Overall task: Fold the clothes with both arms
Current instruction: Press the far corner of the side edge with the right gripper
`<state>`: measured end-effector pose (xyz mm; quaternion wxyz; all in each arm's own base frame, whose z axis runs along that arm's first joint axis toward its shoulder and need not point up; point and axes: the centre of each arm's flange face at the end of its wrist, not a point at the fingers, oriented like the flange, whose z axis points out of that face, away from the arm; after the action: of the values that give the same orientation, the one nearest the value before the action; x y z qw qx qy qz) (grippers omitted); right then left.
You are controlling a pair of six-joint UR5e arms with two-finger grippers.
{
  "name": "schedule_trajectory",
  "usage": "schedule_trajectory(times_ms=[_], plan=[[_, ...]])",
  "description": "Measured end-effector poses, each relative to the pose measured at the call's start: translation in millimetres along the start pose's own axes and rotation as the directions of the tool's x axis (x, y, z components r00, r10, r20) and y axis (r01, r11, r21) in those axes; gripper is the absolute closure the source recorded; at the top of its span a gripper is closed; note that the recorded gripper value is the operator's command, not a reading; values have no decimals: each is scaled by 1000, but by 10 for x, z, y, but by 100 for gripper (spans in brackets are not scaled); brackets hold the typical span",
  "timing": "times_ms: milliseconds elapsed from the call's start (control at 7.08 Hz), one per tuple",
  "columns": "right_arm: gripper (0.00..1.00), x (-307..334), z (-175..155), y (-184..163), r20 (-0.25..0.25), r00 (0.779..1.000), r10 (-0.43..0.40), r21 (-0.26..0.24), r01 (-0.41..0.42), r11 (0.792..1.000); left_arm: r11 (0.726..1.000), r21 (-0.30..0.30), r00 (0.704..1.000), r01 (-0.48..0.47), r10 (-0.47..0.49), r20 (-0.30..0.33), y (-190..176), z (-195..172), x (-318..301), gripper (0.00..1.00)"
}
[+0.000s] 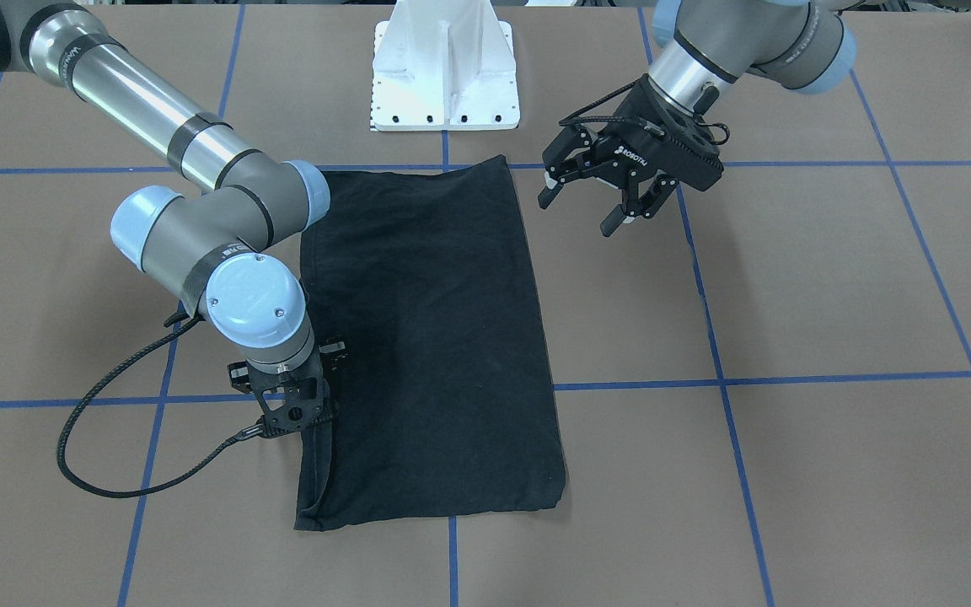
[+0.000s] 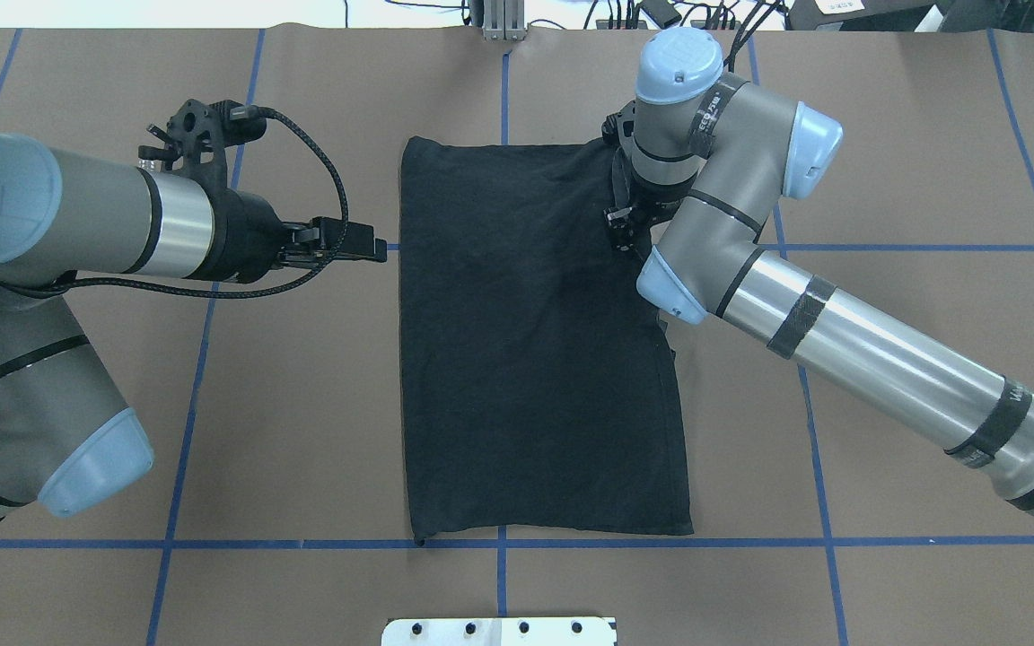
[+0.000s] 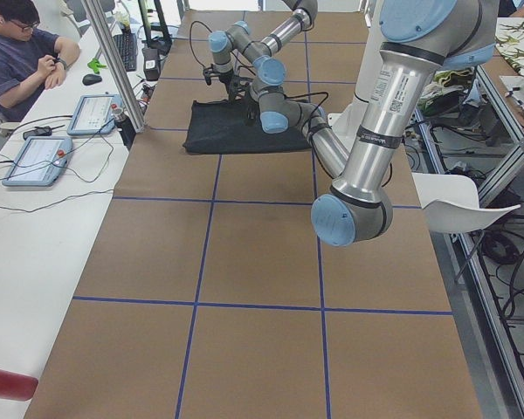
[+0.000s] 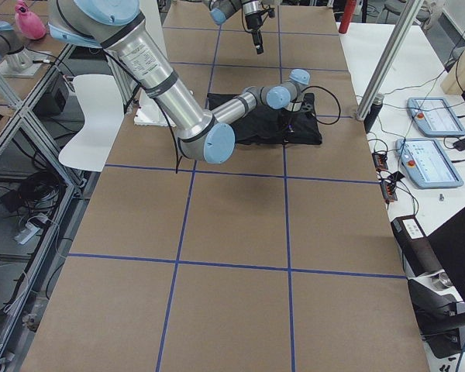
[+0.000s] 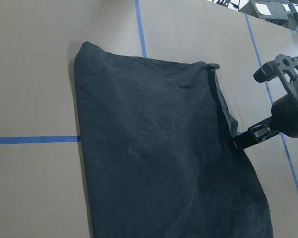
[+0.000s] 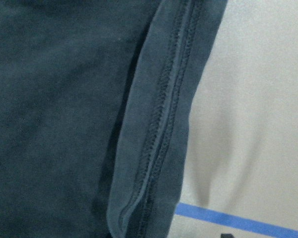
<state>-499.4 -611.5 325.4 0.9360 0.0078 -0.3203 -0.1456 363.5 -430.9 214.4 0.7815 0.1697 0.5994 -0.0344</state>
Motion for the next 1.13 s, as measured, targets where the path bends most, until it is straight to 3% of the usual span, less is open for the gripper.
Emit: schedule_trajectory(times_ms=[707,1131], plan=[[25,272,161,-53,-24,1000,0,-28,-1,1000,1000,4,1000,-4,4,-7,-16,-2,47,0],[25,427,-90,-179,14,999,30,-16,-30,999,1000,4,1000,-7,7,-8,-17,-4,53,0]])
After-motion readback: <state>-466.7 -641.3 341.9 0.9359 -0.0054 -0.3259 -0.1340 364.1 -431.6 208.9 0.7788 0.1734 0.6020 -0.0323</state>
